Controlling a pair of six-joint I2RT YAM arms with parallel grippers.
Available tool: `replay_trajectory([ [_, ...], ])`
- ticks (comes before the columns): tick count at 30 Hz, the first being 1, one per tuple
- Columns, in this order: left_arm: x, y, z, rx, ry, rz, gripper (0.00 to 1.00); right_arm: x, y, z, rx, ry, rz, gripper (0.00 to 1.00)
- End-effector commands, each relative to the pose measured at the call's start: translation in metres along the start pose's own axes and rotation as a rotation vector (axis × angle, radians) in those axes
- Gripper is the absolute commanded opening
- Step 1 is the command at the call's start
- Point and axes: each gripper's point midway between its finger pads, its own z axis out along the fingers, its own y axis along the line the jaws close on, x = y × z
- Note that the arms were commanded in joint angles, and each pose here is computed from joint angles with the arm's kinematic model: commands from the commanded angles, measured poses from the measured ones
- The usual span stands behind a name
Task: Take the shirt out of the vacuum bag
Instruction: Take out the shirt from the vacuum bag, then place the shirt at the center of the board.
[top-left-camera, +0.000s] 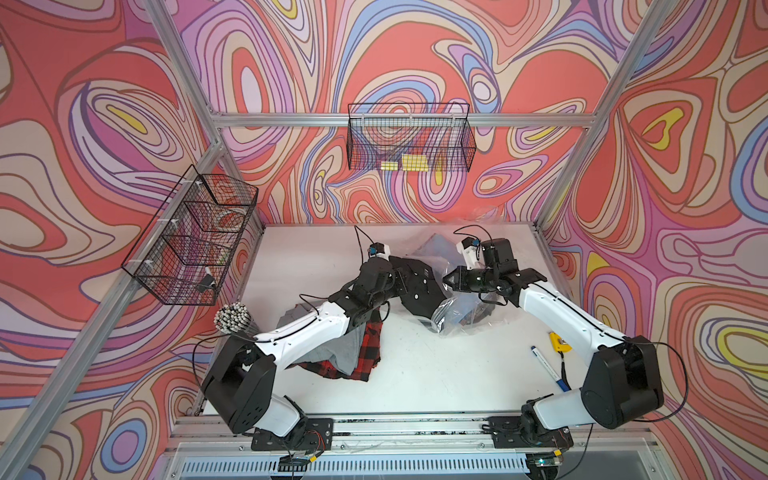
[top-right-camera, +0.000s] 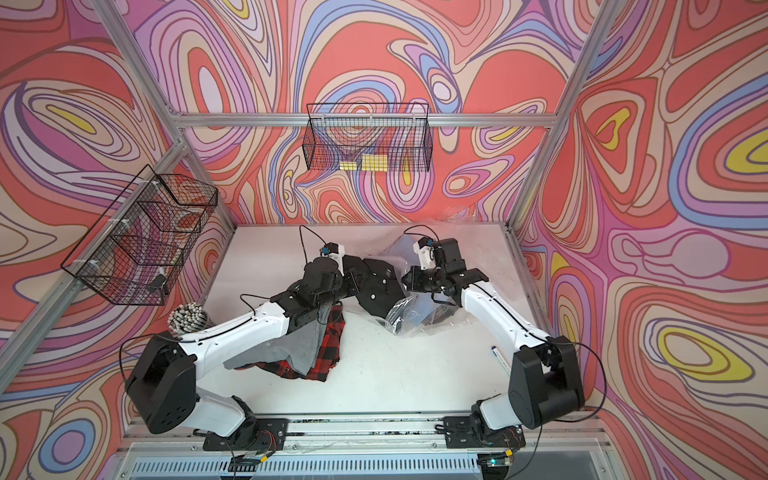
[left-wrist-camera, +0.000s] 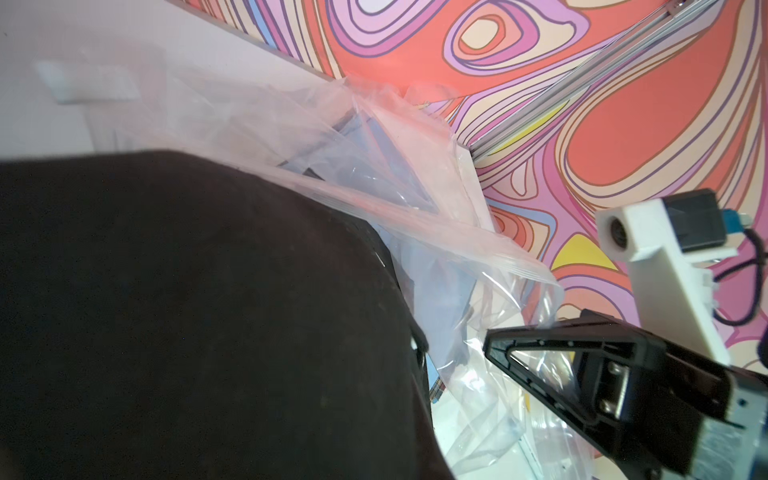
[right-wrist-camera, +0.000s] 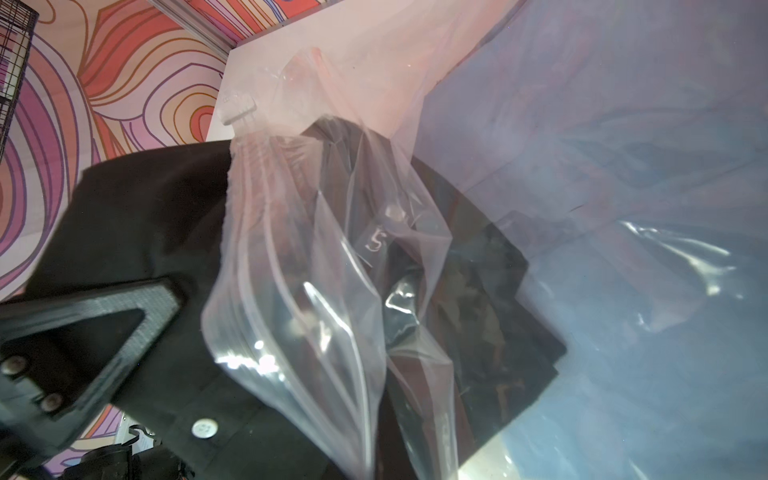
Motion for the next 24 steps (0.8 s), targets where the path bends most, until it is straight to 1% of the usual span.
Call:
replay_trajectory([
  [1, -0.018, 0.006, -0.024, -0.064, -0.062, 0.101, 0.0, -0.001, 0.001, 0.003, -0.006, -0.001, -0.012, 0.0],
  [3, -0.024, 0.012, -0.037, -0.082, -0.084, 0.132, 0.0, -0.001, 0.002, 0.002, -0.013, 0.0, -0.011, 0.0],
  [6, -0.032, 0.026, -0.054, -0.16, -0.13, 0.189, 0.0, -0.002, 0.004, 0.002, -0.023, -0.003, -0.011, 0.0],
  [10, -0.04, 0.061, -0.08, -0.325, -0.212, 0.244, 0.0, -0.001, 0.007, 0.001, -0.041, 0.0, -0.009, 0.0],
  [12, -0.038, 0.087, -0.1, -0.421, -0.259, 0.227, 0.0, 0.0, 0.009, 0.001, -0.052, -0.003, -0.005, 0.0],
  [17, -0.027, 0.13, -0.15, -0.518, -0.375, 0.133, 0.0, 0.008, 0.01, 0.008, -0.076, 0.009, 0.008, 0.0],
  [21, -0.009, 0.17, -0.185, -0.624, -0.435, 0.07, 0.0, 0.014, 0.016, 0.015, -0.084, 0.034, 0.0, 0.0],
  [22, -0.006, 0.173, -0.19, -0.622, -0.442, 0.06, 0.0, 0.014, 0.016, 0.016, -0.081, 0.035, -0.002, 0.0],
  [23, 0.006, 0.182, -0.189, -0.616, -0.426, 0.064, 0.0, 0.015, 0.018, 0.017, -0.082, 0.038, -0.005, 0.0],
  [24, 0.012, 0.186, -0.19, -0.605, -0.426, 0.052, 0.0, 0.015, 0.019, 0.016, -0.083, 0.035, -0.008, 0.0],
])
